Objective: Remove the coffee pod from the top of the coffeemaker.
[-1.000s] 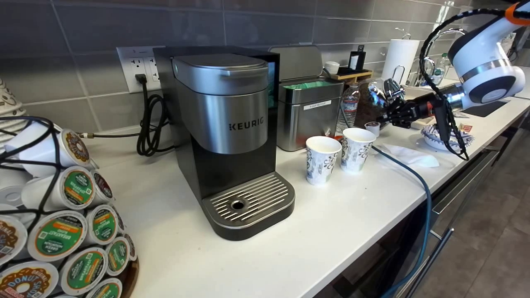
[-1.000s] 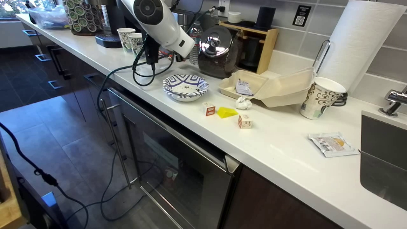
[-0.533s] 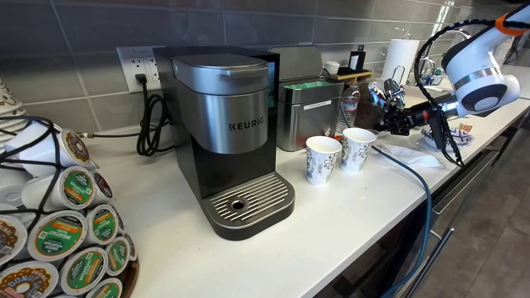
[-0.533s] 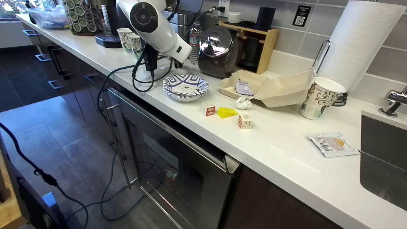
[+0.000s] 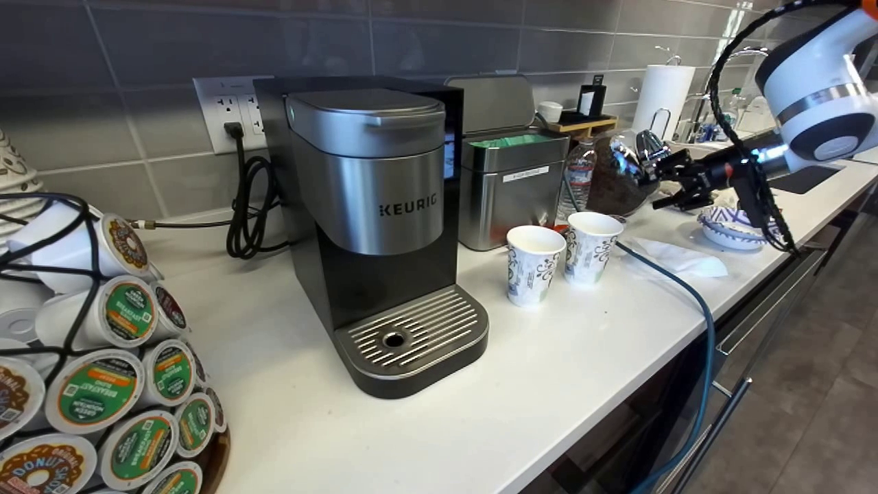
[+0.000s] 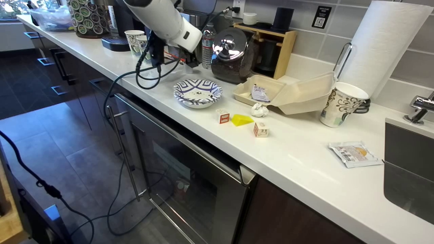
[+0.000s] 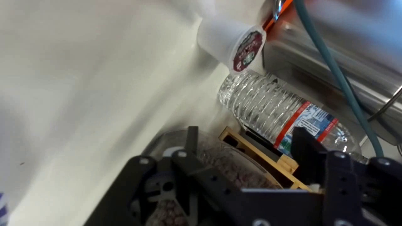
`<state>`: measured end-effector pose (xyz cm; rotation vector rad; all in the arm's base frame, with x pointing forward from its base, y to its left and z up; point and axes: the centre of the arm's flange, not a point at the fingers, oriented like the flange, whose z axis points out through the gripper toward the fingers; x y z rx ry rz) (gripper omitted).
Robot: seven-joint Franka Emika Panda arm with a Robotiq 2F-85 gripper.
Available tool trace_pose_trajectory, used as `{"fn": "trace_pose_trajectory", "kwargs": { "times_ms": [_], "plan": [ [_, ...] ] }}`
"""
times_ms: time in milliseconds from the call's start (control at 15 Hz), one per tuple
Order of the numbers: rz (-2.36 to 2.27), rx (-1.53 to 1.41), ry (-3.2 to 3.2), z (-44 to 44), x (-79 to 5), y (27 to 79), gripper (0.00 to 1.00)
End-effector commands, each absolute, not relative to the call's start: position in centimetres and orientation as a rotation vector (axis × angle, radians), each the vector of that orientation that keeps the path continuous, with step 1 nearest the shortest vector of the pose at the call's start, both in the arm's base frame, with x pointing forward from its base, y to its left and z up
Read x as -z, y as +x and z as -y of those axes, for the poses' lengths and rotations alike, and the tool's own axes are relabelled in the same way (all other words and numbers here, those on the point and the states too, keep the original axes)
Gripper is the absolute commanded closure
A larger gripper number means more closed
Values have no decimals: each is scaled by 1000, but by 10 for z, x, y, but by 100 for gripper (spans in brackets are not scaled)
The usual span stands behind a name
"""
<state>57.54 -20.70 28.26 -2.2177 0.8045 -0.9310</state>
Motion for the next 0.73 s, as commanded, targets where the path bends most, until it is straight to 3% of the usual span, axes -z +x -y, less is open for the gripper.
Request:
{"fn": "trace_pose_trajectory", "kwargs": {
  "times_ms": [0, 333, 400, 667],
  "plan": [
    [-868, 743, -2366, 196, -338, 503, 0],
    [-711, 475, -2354, 193, -366, 433, 0],
    [-760, 542, -2402, 188, -316, 470, 0],
    [-712, 515, -2363, 193, -347, 442, 0]
  ]
}}
